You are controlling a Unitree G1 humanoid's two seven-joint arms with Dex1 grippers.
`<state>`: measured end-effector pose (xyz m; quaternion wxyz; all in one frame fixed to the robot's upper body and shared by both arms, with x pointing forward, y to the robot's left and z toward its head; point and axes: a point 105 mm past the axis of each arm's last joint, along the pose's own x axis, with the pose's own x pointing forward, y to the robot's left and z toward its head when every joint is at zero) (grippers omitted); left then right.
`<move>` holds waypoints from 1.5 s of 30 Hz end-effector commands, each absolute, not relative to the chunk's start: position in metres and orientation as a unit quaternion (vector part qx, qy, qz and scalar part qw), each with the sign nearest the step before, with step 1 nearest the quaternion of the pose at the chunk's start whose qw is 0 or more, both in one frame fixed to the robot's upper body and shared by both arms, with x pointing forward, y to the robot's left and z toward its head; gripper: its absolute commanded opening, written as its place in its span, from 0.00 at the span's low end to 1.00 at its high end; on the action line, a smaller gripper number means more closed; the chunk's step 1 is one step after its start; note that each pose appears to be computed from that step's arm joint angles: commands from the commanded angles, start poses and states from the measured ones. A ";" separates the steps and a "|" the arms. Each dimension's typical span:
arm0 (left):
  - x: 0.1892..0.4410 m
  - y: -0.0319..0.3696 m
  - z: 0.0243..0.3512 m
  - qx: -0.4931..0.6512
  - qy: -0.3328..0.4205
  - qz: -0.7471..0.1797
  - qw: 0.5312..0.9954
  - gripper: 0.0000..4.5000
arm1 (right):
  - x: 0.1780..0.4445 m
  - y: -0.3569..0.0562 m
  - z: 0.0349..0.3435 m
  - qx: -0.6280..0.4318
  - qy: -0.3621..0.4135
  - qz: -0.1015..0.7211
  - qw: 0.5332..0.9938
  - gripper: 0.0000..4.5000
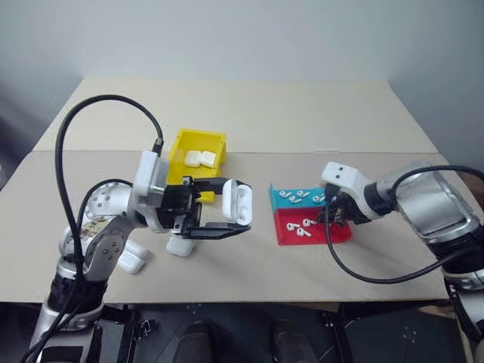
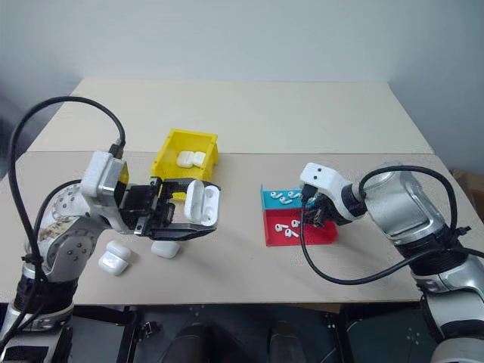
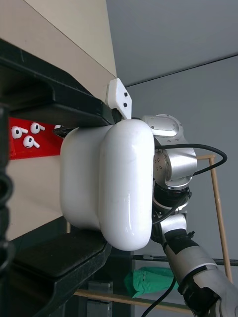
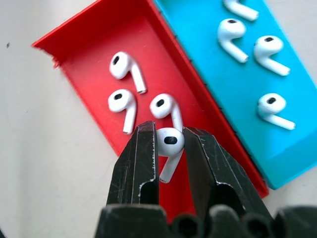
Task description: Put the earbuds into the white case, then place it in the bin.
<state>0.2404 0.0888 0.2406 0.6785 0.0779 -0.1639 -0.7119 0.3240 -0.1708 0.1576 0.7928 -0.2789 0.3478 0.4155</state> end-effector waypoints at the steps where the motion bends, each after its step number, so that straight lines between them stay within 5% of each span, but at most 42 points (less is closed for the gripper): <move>1: 0.242 0.085 0.246 0.067 -0.170 -0.717 0.673 0.62 | 0.328 -0.168 0.190 -0.237 0.278 0.409 0.836 0.14; 8: 0.255 0.074 0.241 0.045 -0.119 -0.715 0.688 0.62 | 0.306 -0.162 0.268 -0.130 0.043 0.432 0.891 0.14; 18: 0.281 0.062 0.254 0.021 -0.126 -0.717 0.686 0.62 | 0.266 -0.098 0.321 -0.082 -0.179 0.473 0.858 0.14; 45: 0.290 0.062 0.273 -0.003 -0.147 -0.728 0.670 0.62 | 0.270 -0.073 0.291 -0.135 -0.173 0.484 0.847 0.14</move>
